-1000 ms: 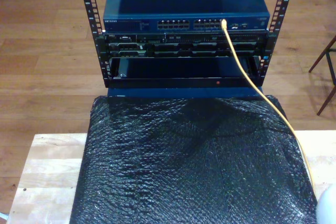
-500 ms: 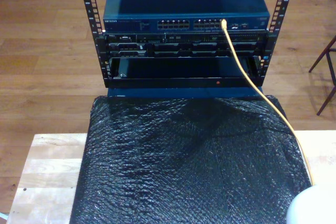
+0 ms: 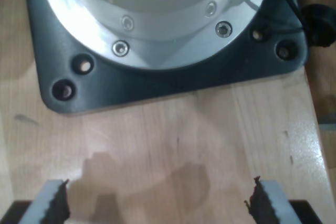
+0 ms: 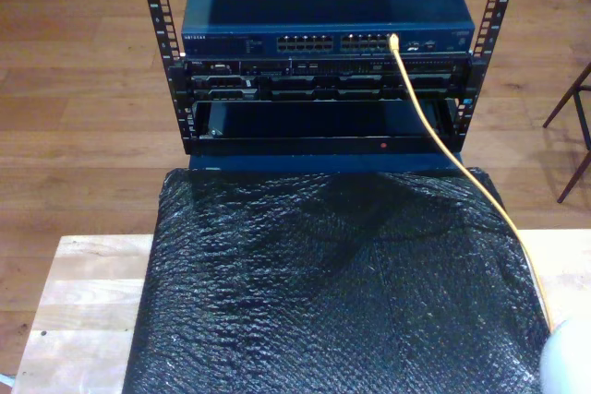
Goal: Grab the cable and plug it in
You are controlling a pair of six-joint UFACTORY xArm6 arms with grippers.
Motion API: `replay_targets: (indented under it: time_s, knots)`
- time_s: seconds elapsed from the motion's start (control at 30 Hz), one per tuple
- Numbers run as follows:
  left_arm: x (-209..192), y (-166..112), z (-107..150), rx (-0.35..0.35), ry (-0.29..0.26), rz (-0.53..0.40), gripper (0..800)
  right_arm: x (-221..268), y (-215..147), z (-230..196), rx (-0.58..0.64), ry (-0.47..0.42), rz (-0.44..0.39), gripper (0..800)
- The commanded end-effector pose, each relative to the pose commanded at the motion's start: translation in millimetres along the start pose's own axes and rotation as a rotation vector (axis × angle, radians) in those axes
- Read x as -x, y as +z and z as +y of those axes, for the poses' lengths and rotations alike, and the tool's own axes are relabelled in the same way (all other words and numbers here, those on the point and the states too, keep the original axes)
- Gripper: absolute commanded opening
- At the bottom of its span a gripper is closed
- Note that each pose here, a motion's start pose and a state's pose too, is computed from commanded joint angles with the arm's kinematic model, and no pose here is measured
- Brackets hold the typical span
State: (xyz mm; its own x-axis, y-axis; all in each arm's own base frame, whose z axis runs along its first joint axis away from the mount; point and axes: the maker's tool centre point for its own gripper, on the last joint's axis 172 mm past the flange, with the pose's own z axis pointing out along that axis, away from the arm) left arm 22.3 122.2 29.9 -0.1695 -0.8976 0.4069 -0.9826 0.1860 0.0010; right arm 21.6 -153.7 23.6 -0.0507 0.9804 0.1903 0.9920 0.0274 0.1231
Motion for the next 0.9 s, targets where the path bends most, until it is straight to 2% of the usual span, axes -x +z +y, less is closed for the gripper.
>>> replay_targets:
  time_s: [0.9]
  knots:
    - [0.0,0.0,0.0,0.0,0.002,0.0,800,1.2,-0.9,-1.2,0.001,0.007,-0.004,799]
